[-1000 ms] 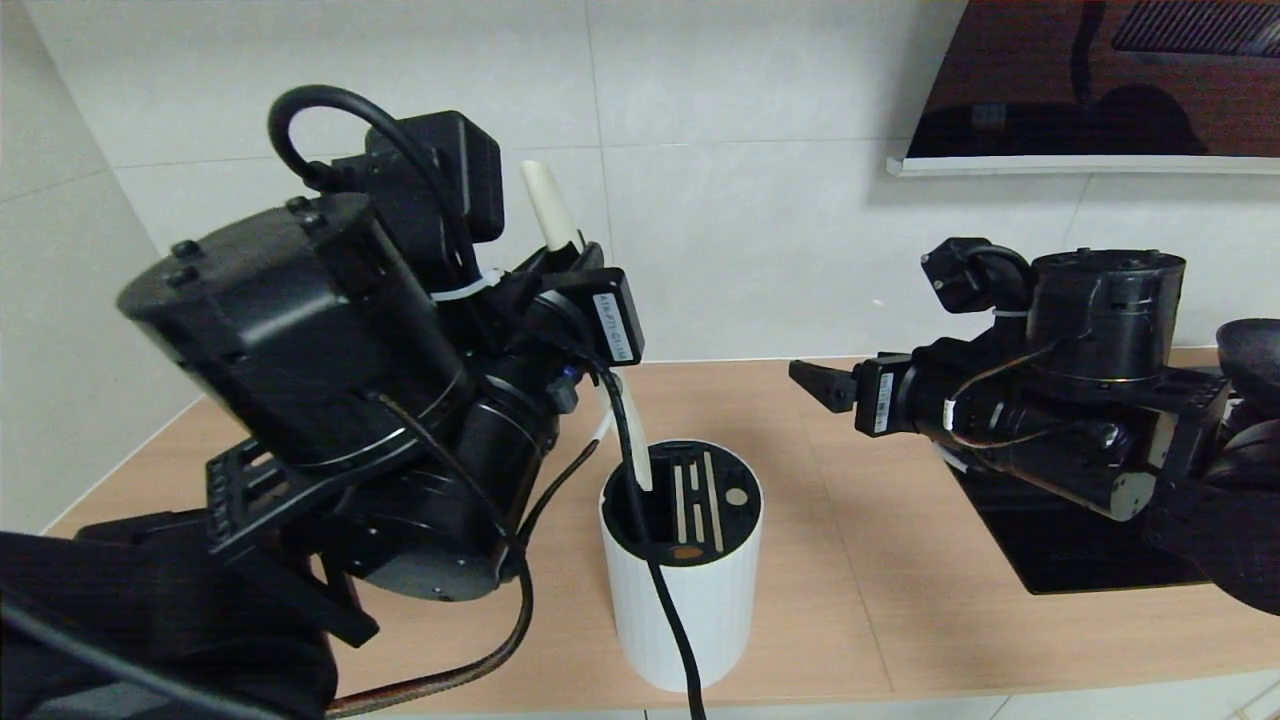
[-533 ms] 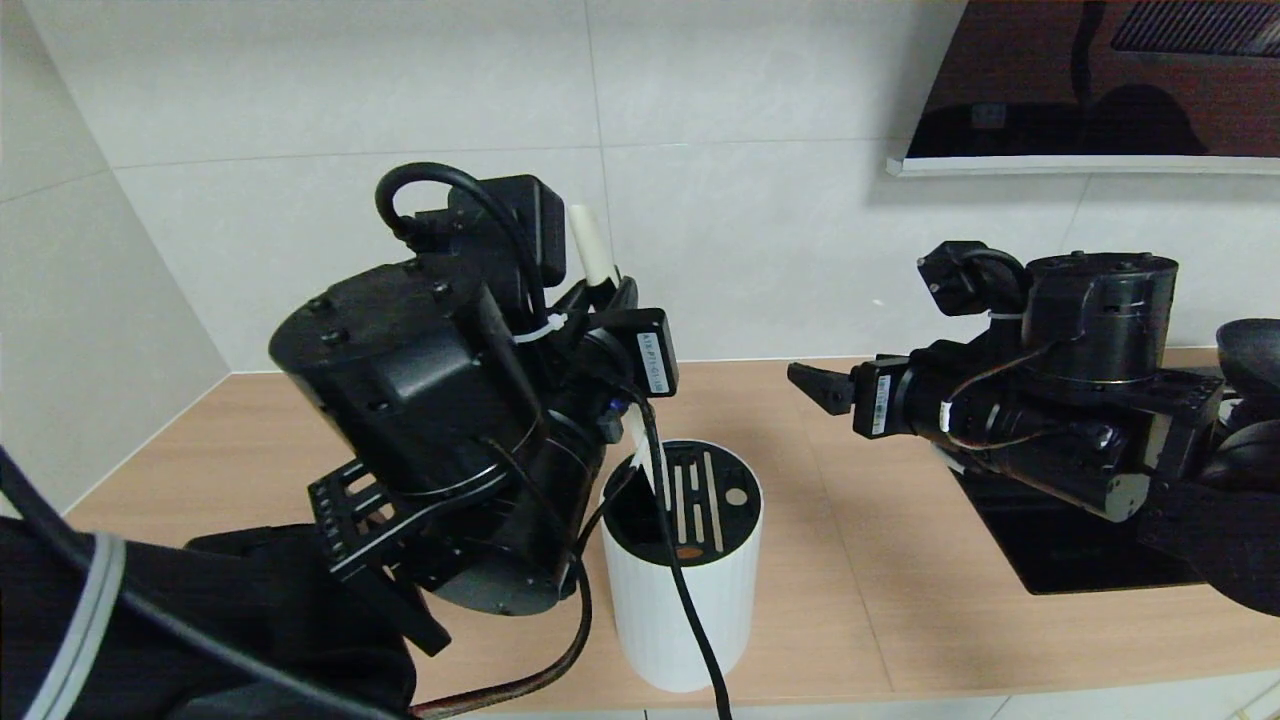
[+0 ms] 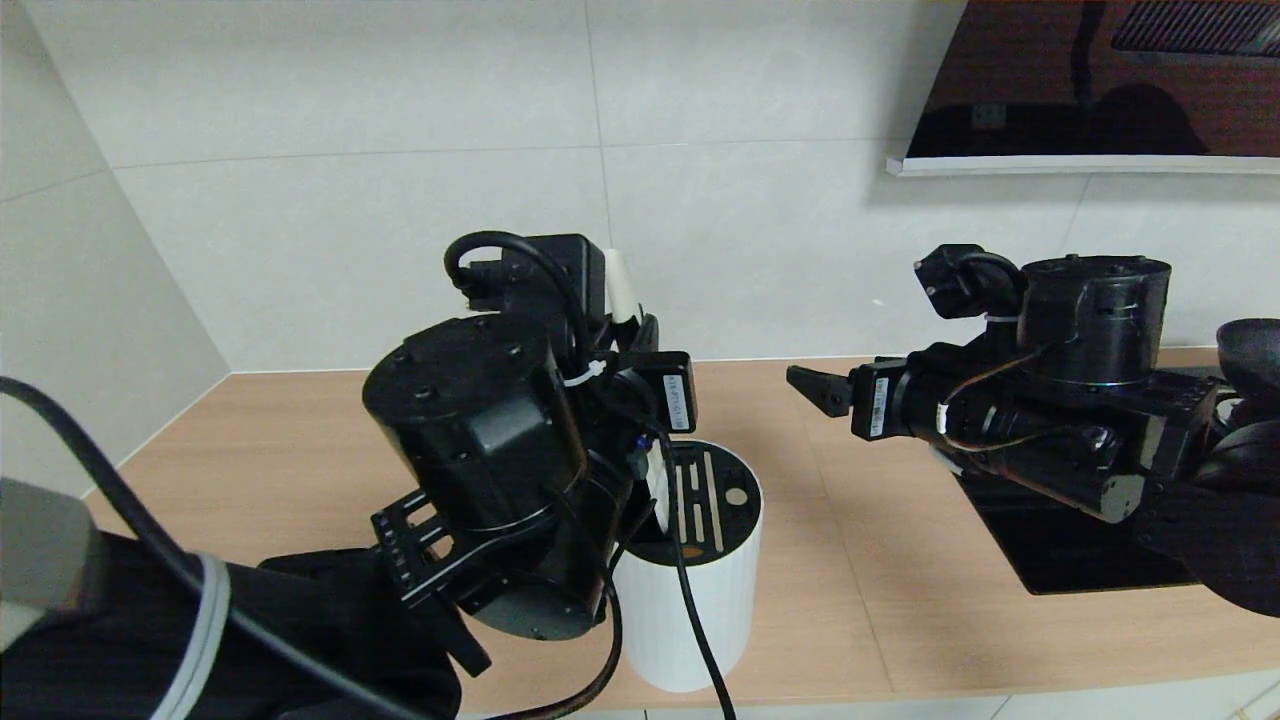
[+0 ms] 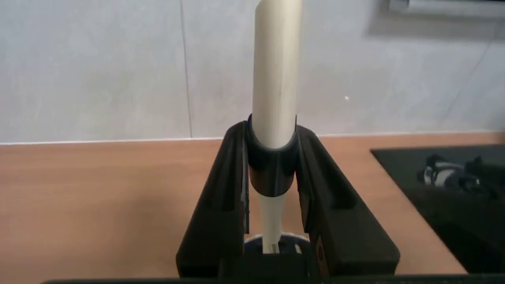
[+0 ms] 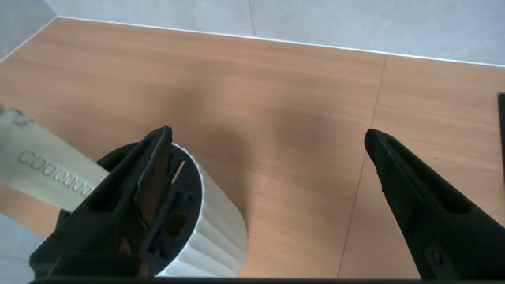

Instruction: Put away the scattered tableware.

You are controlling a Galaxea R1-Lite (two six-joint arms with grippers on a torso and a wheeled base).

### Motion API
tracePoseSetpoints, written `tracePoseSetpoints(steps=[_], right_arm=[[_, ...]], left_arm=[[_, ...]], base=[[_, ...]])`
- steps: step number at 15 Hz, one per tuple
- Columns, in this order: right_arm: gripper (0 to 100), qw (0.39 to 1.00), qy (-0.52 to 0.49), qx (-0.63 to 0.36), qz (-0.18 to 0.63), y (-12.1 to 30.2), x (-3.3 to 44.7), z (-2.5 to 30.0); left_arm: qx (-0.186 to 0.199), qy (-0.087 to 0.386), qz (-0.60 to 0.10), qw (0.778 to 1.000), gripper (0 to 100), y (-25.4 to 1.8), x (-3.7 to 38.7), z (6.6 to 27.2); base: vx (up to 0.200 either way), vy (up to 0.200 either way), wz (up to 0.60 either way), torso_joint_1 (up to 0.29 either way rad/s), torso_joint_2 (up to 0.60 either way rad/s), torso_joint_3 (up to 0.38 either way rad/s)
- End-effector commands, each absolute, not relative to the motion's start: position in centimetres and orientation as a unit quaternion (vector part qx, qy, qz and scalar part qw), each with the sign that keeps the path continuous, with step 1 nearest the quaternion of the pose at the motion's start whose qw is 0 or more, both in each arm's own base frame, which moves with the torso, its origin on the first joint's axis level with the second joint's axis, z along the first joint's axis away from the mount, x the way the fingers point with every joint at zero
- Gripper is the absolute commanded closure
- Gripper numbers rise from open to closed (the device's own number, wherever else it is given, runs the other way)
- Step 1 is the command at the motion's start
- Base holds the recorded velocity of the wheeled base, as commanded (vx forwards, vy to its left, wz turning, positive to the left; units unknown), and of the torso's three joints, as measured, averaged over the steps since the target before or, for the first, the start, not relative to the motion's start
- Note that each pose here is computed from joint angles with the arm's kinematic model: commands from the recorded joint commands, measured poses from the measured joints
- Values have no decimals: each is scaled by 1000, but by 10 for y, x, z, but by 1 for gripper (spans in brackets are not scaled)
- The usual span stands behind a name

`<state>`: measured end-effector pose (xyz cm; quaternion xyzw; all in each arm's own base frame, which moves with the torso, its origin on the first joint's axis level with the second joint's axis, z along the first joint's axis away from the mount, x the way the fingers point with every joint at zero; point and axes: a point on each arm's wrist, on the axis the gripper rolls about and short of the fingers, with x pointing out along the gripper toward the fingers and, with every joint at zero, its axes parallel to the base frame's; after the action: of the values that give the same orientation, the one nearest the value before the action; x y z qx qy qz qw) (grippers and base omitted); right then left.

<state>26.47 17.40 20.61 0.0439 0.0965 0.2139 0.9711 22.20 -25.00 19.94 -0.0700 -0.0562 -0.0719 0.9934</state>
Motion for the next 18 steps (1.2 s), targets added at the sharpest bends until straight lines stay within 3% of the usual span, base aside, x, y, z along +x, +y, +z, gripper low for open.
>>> tracePoseSetpoints(steps=[1,18], right_arm=[[0,971,98,41,214,175,265,205],[0,971,97,40,214,175,265,205]], left_arm=[[-64,-52,-71,994,100,-256,227,185],[-12,-2,-53,999,100,-270,220,128]], base=[[0,0,0,0,0,0],[0,0,0,0,0,0]])
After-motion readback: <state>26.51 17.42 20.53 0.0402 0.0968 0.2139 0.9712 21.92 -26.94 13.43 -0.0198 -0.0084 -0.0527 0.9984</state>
